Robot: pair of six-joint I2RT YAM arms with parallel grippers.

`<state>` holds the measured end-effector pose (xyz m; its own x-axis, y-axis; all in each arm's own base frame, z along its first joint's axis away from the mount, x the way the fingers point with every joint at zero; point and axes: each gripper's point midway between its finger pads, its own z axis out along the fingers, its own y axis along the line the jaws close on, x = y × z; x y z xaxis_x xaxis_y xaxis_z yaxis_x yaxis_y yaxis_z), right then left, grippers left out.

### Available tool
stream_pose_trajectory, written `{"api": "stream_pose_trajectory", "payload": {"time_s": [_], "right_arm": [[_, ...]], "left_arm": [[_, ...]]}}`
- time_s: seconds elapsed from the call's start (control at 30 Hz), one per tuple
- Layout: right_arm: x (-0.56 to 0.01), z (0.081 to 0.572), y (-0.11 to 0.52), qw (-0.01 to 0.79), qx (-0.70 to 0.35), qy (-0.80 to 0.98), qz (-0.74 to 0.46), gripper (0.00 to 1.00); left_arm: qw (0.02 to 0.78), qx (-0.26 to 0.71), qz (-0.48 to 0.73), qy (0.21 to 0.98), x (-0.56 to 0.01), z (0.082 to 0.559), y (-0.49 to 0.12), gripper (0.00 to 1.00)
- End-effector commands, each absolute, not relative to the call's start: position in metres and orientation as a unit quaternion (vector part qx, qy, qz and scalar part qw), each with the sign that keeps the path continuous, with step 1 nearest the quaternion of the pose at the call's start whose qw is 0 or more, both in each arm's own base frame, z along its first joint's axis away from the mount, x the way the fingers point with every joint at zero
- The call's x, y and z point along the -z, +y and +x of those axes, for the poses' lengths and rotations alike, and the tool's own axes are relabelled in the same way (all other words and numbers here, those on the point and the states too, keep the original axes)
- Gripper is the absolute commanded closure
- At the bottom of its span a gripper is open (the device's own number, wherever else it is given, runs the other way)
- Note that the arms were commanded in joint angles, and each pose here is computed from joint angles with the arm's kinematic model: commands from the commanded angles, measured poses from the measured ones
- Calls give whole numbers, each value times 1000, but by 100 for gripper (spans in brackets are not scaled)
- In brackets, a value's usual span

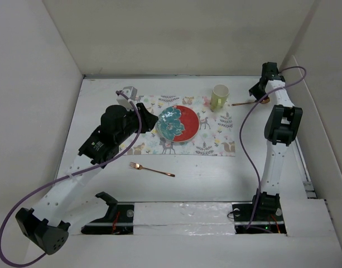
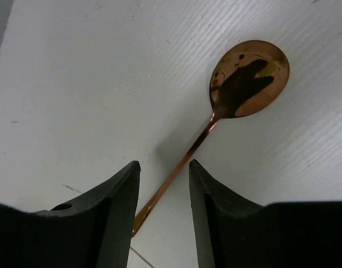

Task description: Set the dinner table for one person

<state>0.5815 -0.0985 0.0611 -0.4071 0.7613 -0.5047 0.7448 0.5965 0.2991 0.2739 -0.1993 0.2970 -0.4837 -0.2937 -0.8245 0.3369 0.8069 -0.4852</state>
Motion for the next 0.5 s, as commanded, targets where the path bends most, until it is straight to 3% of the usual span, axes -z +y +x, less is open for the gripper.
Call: {"api": "stream_pose_trajectory", "payload": {"time_s": [0.0,0.47], "right_arm": [[-82,570,-106,295,25,834,466,53],[-44,538,-111,237,84,831,496,53]], "left_arm": [[535,316,14,784,-308,273,-194,73],[555,277,11,784,-306,272,-177,72]]}}
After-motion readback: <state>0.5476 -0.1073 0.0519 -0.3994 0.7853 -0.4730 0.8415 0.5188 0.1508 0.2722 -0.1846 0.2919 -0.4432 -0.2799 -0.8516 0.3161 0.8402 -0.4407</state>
